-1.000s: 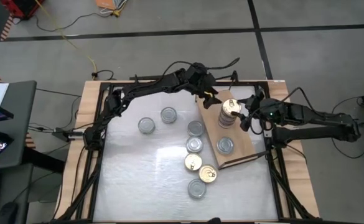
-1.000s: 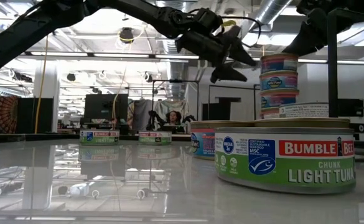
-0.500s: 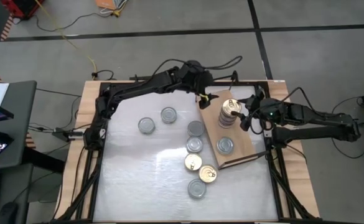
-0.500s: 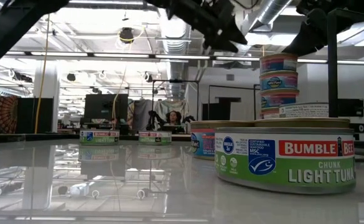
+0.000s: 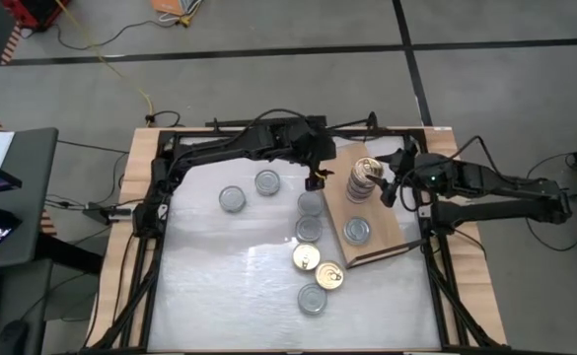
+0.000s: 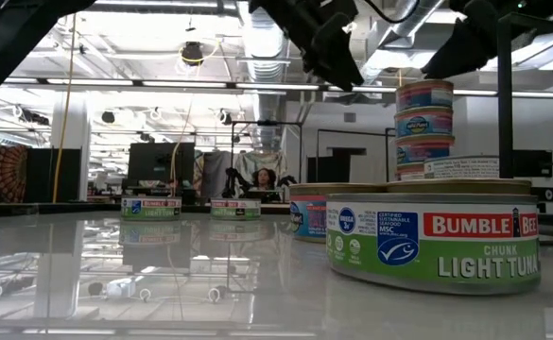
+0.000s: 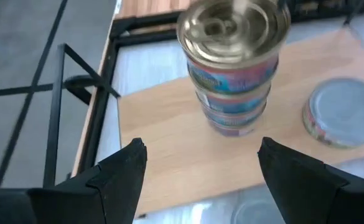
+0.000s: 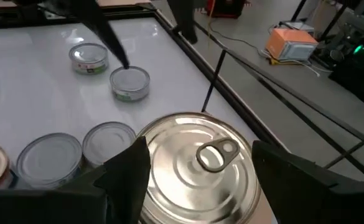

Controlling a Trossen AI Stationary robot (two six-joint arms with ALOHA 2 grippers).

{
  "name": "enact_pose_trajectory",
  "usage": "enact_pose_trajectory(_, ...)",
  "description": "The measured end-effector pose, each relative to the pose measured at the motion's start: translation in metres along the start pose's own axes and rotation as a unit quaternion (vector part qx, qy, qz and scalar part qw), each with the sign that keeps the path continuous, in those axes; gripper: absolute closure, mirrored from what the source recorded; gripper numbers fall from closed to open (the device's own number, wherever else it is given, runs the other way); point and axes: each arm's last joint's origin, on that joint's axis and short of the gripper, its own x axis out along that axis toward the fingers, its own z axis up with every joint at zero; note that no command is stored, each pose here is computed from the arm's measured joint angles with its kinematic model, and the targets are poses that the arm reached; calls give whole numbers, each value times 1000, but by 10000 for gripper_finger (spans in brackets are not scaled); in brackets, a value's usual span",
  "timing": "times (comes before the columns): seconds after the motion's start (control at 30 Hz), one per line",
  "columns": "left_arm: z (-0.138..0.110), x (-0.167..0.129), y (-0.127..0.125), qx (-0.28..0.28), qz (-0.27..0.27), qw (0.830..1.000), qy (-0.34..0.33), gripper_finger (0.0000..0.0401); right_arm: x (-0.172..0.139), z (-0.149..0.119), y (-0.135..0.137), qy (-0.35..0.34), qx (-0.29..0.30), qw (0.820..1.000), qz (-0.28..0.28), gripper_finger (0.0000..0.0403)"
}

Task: Stack canned seafood by type on shelf
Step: Stack the green tuna can on the green tuna can on the shelf

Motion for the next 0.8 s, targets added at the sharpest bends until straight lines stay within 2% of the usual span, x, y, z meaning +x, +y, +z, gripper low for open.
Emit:
enact_pose_trajectory(0.23,-3,-5,-9,14,-6,999,33,106,0,1,-2,-7,1,1000,-25,97)
enact_pose_trajectory(0.37,-6,0,-20,20,-13,999,30,106,-9,1,-5,-24,10,999,-25,97)
enact_pose_trajectory(0.6,-31,17,-43,25,0,999,19,106,-32,0,-15,-75,56,995,-25,97)
enact_pose_trajectory(0.8,-59,1,-65,-3,9,1000,-19,106,-42,-3,-18,-89,67,994,-21,97)
